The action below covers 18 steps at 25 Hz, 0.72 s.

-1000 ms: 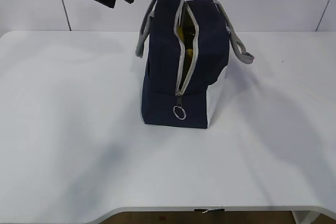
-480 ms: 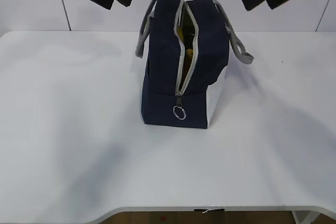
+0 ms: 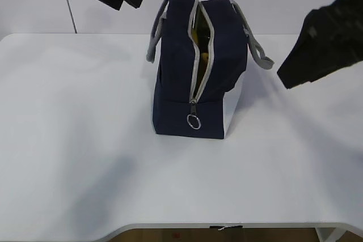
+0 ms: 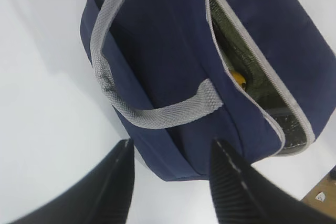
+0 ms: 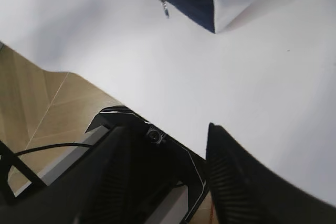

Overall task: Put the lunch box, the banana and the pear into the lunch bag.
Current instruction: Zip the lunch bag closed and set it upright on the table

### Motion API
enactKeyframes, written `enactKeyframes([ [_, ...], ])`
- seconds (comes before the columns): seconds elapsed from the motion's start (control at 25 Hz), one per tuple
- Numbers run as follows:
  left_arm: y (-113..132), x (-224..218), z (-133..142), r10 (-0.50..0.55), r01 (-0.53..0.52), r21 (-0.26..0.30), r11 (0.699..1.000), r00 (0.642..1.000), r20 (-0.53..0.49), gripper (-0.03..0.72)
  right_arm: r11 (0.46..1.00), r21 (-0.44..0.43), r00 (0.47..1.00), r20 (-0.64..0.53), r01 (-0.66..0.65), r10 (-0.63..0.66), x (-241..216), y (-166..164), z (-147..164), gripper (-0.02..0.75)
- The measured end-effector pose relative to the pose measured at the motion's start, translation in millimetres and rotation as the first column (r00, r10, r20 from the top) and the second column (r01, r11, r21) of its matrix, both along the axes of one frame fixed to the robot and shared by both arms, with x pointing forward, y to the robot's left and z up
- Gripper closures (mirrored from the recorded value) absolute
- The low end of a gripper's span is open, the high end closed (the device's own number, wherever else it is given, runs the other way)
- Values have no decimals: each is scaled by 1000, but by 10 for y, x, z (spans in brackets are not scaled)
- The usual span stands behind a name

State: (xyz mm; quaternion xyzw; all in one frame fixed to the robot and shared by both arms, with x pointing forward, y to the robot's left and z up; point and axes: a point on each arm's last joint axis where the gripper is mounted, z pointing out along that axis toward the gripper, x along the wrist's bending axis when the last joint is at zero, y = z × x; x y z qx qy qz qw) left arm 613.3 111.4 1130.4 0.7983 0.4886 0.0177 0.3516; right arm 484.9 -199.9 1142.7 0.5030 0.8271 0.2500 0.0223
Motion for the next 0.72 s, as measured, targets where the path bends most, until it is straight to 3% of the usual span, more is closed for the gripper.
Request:
enactKeyframes([
  [0.36,0,0,0,-13,13,6,1000,1000,9,347,988,105,981,170,-113,94,-258,19,-467,350],
  [0.72,-1,-1,0,-15,15,6,1000,1000,9,347,989,129,985,168,-68,46,-55,72,-758,350],
])
